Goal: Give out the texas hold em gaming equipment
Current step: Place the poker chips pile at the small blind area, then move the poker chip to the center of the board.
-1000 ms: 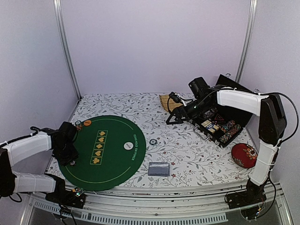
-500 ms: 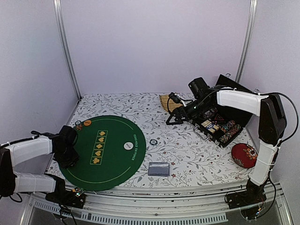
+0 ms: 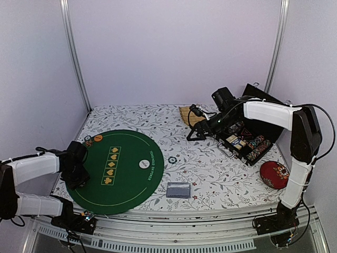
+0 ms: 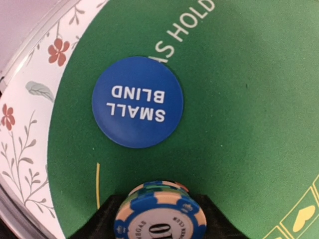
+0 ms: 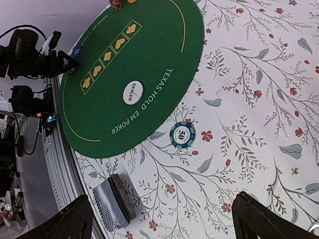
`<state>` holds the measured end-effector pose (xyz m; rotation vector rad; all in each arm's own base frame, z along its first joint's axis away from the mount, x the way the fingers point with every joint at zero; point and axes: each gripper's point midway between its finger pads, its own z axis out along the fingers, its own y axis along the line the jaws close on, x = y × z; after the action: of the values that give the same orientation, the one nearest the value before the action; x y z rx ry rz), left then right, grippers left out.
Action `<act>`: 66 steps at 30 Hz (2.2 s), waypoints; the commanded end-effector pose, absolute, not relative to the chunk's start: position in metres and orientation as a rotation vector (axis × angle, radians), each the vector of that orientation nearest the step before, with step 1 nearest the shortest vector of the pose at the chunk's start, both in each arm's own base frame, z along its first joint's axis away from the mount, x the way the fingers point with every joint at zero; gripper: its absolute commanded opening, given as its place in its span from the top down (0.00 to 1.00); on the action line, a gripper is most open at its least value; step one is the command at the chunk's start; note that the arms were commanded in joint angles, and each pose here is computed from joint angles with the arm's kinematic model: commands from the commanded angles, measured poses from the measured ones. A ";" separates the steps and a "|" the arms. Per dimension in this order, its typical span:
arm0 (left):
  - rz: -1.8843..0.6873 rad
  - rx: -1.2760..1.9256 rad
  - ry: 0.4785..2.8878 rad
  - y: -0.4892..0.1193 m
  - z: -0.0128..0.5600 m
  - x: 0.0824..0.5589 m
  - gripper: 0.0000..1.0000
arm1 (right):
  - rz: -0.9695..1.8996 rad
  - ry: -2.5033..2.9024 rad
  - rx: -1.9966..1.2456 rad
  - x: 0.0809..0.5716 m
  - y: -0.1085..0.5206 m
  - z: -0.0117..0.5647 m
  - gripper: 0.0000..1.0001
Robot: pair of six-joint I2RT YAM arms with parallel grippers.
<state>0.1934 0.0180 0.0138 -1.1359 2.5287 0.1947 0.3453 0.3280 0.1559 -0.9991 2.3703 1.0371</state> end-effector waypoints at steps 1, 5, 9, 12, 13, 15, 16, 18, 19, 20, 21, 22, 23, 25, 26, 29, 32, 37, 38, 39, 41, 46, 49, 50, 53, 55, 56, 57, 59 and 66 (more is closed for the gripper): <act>0.190 -1.148 2.550 0.018 0.008 0.189 0.43 | 1.040 2.356 -1.017 0.343 0.328 0.162 0.01; 0.181 -1.145 2.539 0.018 0.011 0.191 0.33 | 0.998 2.367 -1.007 0.348 0.325 0.159 0.01; 0.177 -1.124 2.519 0.018 0.021 0.198 0.23 | 0.903 2.368 -0.977 0.356 0.322 0.153 0.01; 0.182 -1.097 2.500 0.020 0.034 0.206 0.17 | 0.803 2.356 -1.031 0.351 0.329 0.146 0.01; 0.188 -1.093 2.494 0.021 0.038 0.208 0.16 | 0.753 2.336 -1.066 0.350 0.334 0.145 0.01; 0.204 -1.090 2.474 0.024 0.049 0.211 0.13 | 0.664 2.303 -1.127 0.345 0.346 0.138 0.01; 0.204 -1.091 2.461 0.024 0.054 0.213 0.12 | 0.638 2.285 -1.175 0.341 0.353 0.134 0.01; 0.190 -1.086 2.429 0.025 0.065 0.218 0.11 | 0.596 2.284 -1.229 0.337 0.365 0.120 0.00; 0.176 -1.076 2.412 0.024 0.072 0.222 0.11 | 0.577 2.297 -1.232 0.338 0.369 0.114 0.01; 0.164 -1.068 2.392 0.024 0.079 0.226 0.11 | 0.553 2.307 -1.236 0.339 0.373 0.107 0.03; 0.154 -1.053 2.374 0.024 0.086 0.230 0.11 | 0.530 2.326 -1.242 0.339 0.378 0.097 0.04; 0.144 -1.032 2.359 0.024 0.093 0.235 0.11 | 0.517 2.342 -1.258 0.338 0.383 0.088 0.05; 0.125 -1.012 2.337 0.023 0.101 0.242 0.11 | 0.511 2.360 -1.272 0.338 0.389 0.080 0.08; 0.099 -0.955 2.318 0.020 0.114 0.253 0.11 | 0.511 2.395 -1.285 0.340 0.397 0.065 0.16; 0.091 -0.930 2.311 0.018 0.120 0.258 0.11 | 0.511 2.419 -1.275 0.342 0.400 0.057 0.20; 0.088 -0.846 2.301 0.012 0.134 0.271 0.11 | 0.472 2.451 -1.254 0.350 0.404 0.042 0.22; 0.076 -0.777 2.295 0.005 0.140 0.282 0.11 | 0.412 2.456 -1.248 0.357 0.406 0.030 0.24; 0.069 -0.721 2.314 -0.001 0.134 0.288 0.11 | 0.344 2.459 -1.303 0.350 0.413 0.008 0.29; 0.071 -0.712 2.316 -0.002 0.133 0.289 0.11 | 0.325 2.450 -1.315 0.348 0.415 0.007 0.32; 0.073 -0.704 2.319 -0.002 0.132 0.289 0.11 | 0.299 2.461 -1.329 0.346 0.414 -0.003 0.34; 0.079 -0.692 2.318 -0.002 0.132 0.291 0.11 | 0.247 2.473 -1.356 0.343 0.412 -0.018 0.36; 0.093 -0.665 2.311 -0.001 0.132 0.292 0.11 | 0.129 2.485 -1.393 0.340 0.403 -0.028 0.39; 0.100 -0.656 2.313 -0.001 0.131 0.292 0.11 | 0.059 2.466 -1.418 0.336 0.396 -0.033 0.44; 0.099 -0.654 2.311 -0.001 0.131 0.293 0.11 | 0.027 2.460 -1.436 0.334 0.392 -0.036 0.47; 0.097 -0.650 2.312 -0.002 0.130 0.294 0.11 | -0.104 2.469 -1.436 0.337 0.374 -0.044 0.52; 0.097 -0.646 2.314 -0.002 0.129 0.294 0.11 | -0.184 2.474 -1.433 0.338 0.362 -0.048 0.54; 0.097 -0.643 2.315 -0.002 0.129 0.294 0.11 | -0.218 2.478 -1.427 0.340 0.355 -0.050 0.55; 0.099 -0.642 2.318 -0.002 0.128 0.294 0.11 | -0.246 2.485 -1.416 0.342 0.348 -0.051 0.57; 0.098 -0.636 2.322 -0.003 0.128 0.295 0.10 | -0.259 2.519 -1.372 0.346 0.334 -0.050 0.60; 0.100 -0.619 2.316 -0.003 0.131 0.296 0.10 | -0.164 2.668 -1.111 0.355 0.280 -0.034 0.63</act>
<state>0.2947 -0.0001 0.1318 -0.6550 2.3193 0.0936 0.3747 0.3676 0.0157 -1.1633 2.3901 0.0136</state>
